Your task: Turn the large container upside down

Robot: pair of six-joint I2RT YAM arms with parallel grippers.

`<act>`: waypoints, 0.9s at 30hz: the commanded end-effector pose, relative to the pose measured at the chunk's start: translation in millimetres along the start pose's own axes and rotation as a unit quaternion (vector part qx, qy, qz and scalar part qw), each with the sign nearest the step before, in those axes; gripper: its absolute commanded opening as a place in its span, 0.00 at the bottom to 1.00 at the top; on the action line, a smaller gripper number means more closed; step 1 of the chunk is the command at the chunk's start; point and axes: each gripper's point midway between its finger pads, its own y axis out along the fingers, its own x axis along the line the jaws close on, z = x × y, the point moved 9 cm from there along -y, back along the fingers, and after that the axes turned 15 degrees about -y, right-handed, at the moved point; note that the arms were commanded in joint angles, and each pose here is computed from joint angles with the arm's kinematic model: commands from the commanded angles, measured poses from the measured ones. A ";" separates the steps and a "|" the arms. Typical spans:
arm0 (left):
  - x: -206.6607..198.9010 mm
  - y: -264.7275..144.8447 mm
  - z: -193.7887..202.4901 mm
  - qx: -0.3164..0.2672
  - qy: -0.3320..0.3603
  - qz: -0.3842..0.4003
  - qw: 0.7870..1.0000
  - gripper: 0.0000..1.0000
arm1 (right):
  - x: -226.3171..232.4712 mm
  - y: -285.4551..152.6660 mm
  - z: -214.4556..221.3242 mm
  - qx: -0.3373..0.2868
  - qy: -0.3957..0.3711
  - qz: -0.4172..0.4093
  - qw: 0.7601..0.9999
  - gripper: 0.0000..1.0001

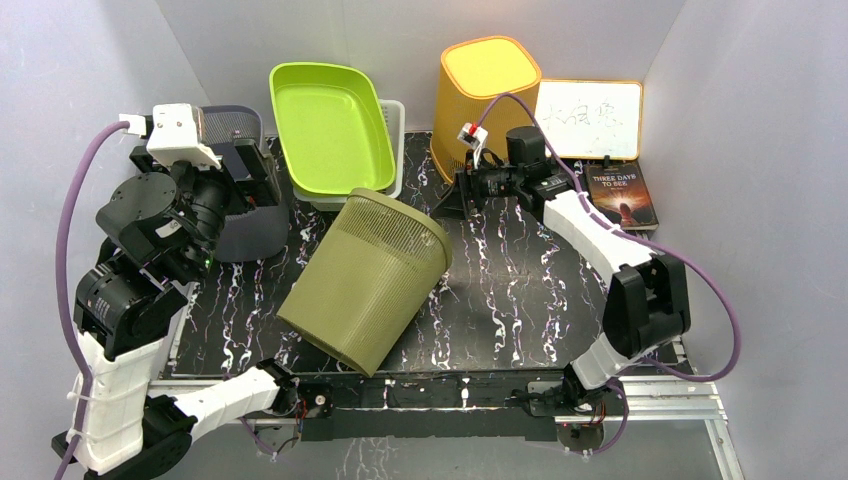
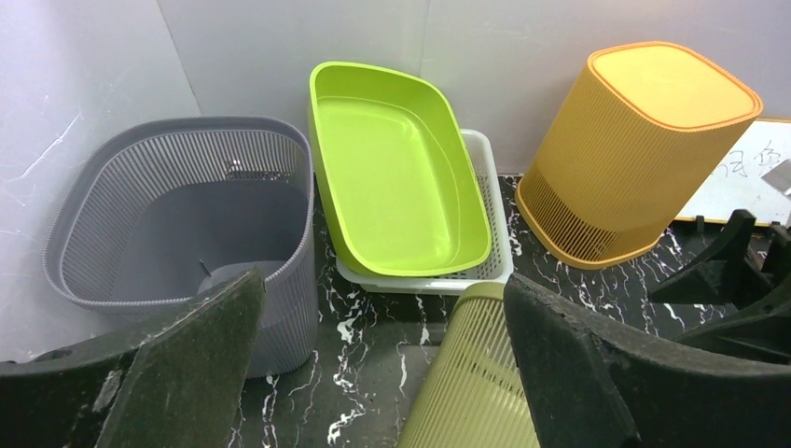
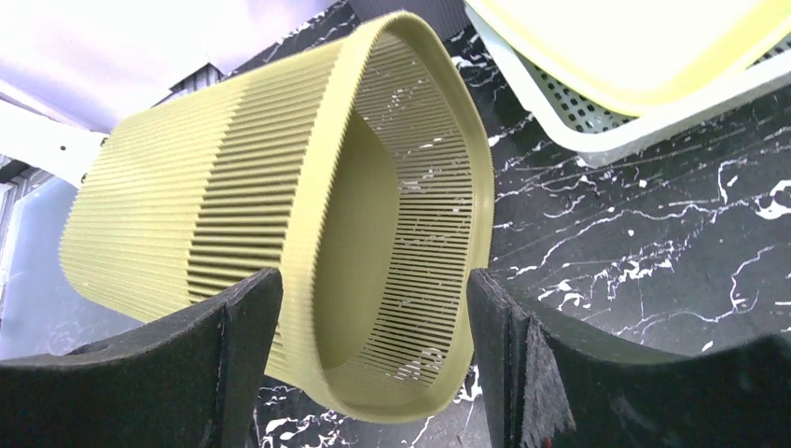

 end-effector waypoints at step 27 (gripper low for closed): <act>1.8 3.1 10.4 0.005 0.002 -0.009 1.000 0.98 | 59.6 49.0 9.0 -0.035 0.036 -0.204 0.978 0.48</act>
